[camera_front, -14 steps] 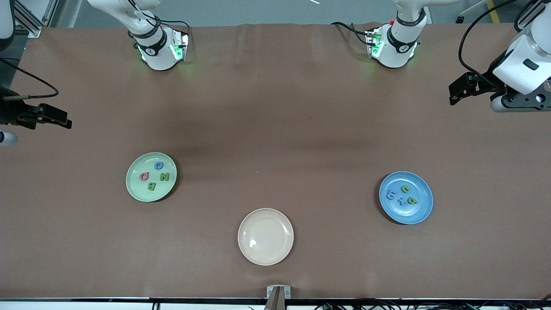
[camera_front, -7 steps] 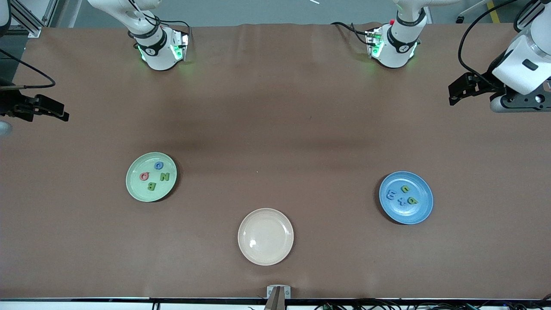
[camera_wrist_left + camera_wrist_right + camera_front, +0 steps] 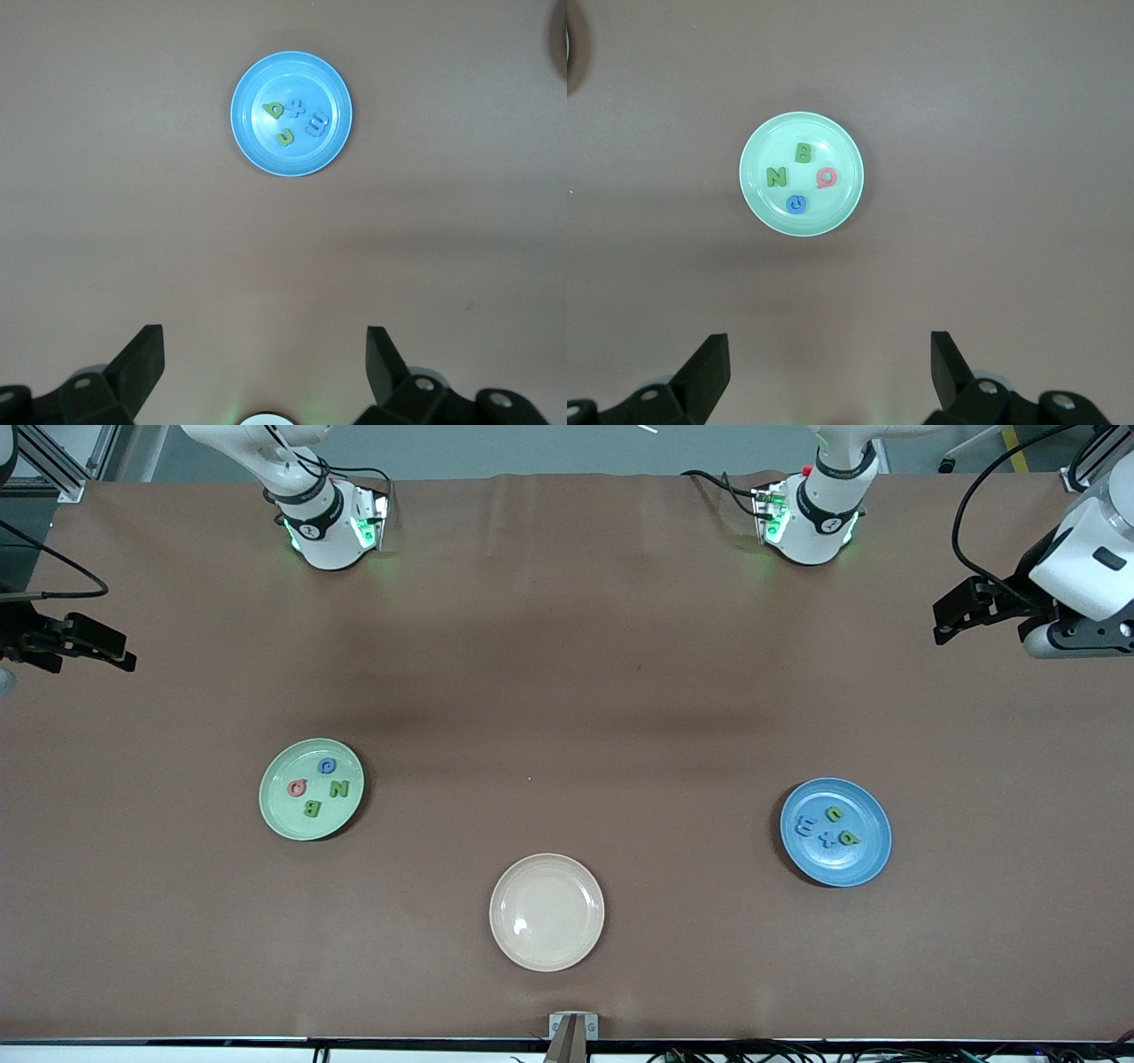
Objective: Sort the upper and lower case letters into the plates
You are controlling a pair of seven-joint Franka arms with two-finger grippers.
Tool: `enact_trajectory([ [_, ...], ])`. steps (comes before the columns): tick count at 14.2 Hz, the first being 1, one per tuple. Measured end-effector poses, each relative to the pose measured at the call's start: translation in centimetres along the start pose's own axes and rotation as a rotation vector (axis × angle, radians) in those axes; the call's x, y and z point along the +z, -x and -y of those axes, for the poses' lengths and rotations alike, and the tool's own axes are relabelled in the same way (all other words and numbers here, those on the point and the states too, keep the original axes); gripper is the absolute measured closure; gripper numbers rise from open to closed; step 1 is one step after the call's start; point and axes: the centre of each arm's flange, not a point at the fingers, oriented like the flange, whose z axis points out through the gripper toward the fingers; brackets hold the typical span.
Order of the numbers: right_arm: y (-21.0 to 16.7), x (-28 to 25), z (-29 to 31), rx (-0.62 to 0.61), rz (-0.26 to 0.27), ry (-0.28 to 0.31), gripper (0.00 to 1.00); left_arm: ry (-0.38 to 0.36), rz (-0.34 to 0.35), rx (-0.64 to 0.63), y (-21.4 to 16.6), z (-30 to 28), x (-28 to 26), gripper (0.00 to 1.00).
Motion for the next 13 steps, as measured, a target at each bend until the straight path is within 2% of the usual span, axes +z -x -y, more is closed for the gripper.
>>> enact_trajectory([
  [13, 0.68, 0.44, 0.65, -0.014, -0.008, -0.001, 0.0, 0.001, 0.006, 0.001, -0.29, -0.02, 0.34, 0.0],
])
